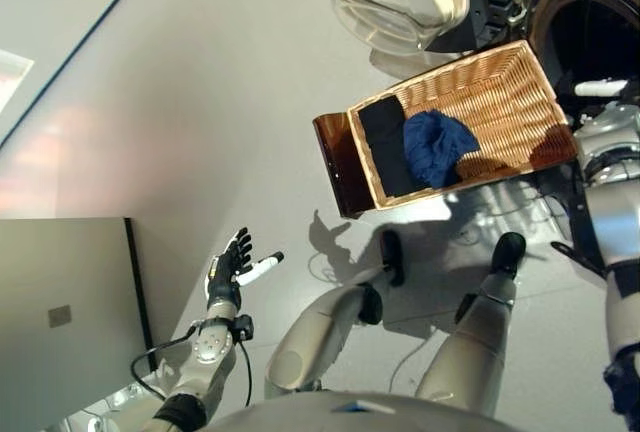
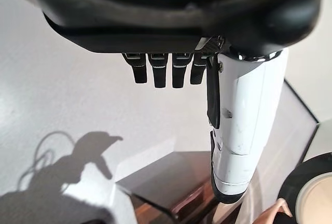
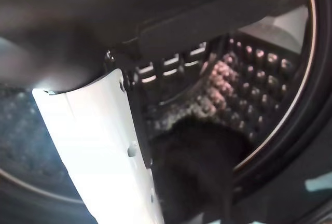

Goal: Pick up the clothes and place them into the washing machine

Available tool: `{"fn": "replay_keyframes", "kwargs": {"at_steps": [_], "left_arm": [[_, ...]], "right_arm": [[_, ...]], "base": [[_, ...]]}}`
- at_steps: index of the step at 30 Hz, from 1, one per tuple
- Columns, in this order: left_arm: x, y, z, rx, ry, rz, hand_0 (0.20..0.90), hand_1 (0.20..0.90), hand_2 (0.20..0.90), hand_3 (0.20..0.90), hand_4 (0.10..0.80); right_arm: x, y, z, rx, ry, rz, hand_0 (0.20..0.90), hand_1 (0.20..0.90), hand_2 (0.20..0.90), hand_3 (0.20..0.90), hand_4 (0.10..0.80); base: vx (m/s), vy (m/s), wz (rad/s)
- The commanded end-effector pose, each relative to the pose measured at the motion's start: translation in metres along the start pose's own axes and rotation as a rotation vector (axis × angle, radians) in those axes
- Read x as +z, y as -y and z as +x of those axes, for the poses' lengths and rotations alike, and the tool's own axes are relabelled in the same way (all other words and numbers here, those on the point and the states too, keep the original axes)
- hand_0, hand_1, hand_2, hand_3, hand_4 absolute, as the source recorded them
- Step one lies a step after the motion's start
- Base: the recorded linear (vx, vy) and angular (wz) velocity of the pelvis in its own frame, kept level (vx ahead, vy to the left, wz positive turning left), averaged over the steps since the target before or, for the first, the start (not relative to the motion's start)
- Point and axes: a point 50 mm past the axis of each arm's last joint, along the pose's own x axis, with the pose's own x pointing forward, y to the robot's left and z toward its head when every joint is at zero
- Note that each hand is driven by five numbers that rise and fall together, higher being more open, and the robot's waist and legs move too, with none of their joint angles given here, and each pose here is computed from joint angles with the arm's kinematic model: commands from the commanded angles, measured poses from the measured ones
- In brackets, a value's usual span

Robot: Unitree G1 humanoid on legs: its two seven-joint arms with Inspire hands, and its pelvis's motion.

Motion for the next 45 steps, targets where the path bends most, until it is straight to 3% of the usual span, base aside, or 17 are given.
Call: {"fn": "replay_keyframes", "kwargs": {"at_steps": [1, 8, 18, 31, 45], "left_arm": [[0.007, -0.03, 0.004, 0.143, 0.044, -0.021, 0.9, 0.9, 0.9, 0.9, 0.8], [0.002, -0.032, 0.004, 0.139, 0.017, -0.014, 0.9, 0.9, 0.9, 0.9, 0.8], [0.025, -0.04, 0.017, 0.167, 0.106, 0.006, 0.9, 0.9, 0.9, 0.9, 0.8], [0.102, -0.046, 0.017, 0.168, 0.455, -0.116, 0.9, 0.9, 0.9, 0.9, 0.8], [0.121, -0.05, 0.019, 0.209, 0.535, -0.146, 0.9, 0.9, 0.9, 0.9, 0.8]], "right_arm": [[0.049, 0.061, 0.021, -0.197, 0.273, 0.059, 0.9, 0.9, 0.9, 0.9, 0.8], [0.039, 0.0, -0.004, 0.051, 0.185, 0.324, 0.9, 0.9, 0.9, 0.9, 0.8], [0.047, -0.068, -0.056, 0.264, 0.186, 0.404, 0.9, 0.9, 0.9, 0.9, 0.8], [0.044, -0.086, -0.073, 0.32, 0.112, 0.482, 0.9, 0.9, 0.9, 0.9, 0.8], [0.06, -0.092, -0.085, 0.369, 0.126, 0.534, 0.9, 0.9, 0.9, 0.9, 0.8]], "base": [[-0.027, 0.001, 0.06], [-0.005, -0.003, -0.02], [-0.023, -0.029, 0.02], [0.004, -0.032, 0.21], [0.028, 0.002, 0.12]]}}
